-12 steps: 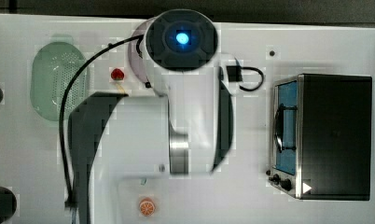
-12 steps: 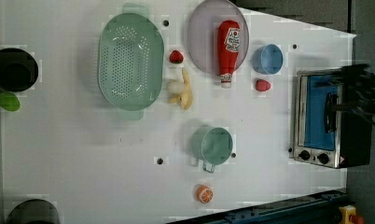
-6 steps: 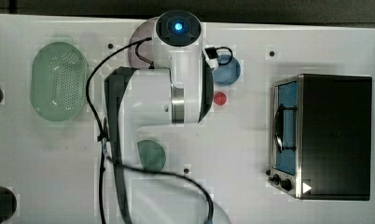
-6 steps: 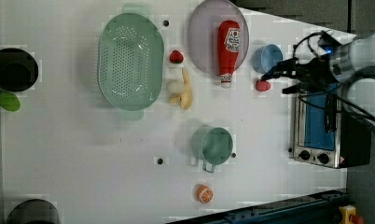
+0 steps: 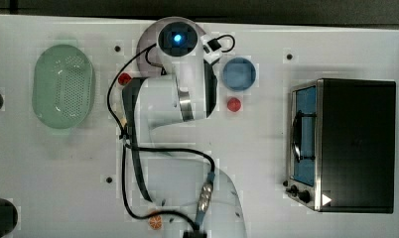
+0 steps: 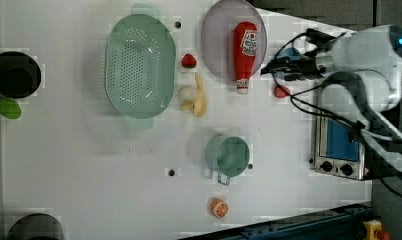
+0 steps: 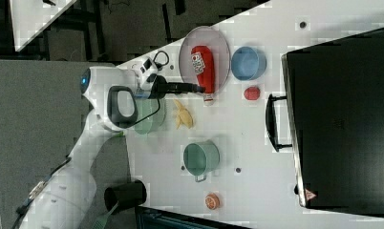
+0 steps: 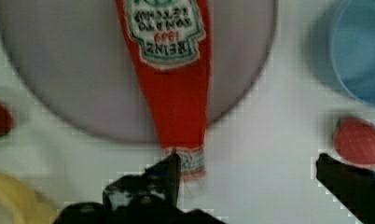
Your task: Pick ketchup from plate and place it on table.
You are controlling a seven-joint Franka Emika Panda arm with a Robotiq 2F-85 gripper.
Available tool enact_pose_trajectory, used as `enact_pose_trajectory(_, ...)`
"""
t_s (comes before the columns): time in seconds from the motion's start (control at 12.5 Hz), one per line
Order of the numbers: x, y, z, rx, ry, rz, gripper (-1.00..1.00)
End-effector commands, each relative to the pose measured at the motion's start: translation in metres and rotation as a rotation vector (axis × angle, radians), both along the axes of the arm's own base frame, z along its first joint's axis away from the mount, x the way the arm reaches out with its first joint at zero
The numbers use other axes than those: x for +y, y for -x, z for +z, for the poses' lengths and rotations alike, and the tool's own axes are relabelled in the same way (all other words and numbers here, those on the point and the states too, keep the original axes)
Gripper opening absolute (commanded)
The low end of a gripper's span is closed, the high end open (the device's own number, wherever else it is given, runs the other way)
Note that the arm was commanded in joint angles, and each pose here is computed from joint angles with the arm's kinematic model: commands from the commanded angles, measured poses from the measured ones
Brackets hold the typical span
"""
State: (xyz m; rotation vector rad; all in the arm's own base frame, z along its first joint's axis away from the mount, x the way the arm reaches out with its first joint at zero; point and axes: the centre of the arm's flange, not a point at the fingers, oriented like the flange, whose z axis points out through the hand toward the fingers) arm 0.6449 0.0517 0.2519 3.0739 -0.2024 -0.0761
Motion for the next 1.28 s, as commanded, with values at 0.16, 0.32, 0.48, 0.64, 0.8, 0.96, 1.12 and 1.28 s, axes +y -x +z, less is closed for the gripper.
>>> enact_pose_trajectory(0.16,0.027,-0.027,-0.018,-0.106,0.004,0.141,1.00)
enact_pose_trajectory(0.32,0.027,-0.031,-0.041,-0.127,-0.007,0.144,1.00)
enact_pose_trajectory(0.48,0.028,-0.034,-0.061,-0.157,-0.024,0.146,1.00)
enact_pose_trajectory(0.64,0.027,-0.035,-0.078,-0.179,-0.034,0.144,1.00)
enact_pose_trajectory(0.8,0.024,-0.038,-0.088,-0.195,-0.038,0.139,1.00)
enact_pose_trajectory(0.96,0.024,-0.039,-0.098,-0.193,-0.041,0.138,0.92)
enact_pose_trajectory(1.12,0.026,-0.042,-0.095,-0.219,-0.048,0.140,0.43)
enact_pose_trajectory(1.28,0.026,-0.043,-0.093,-0.223,-0.049,0.138,0.24)
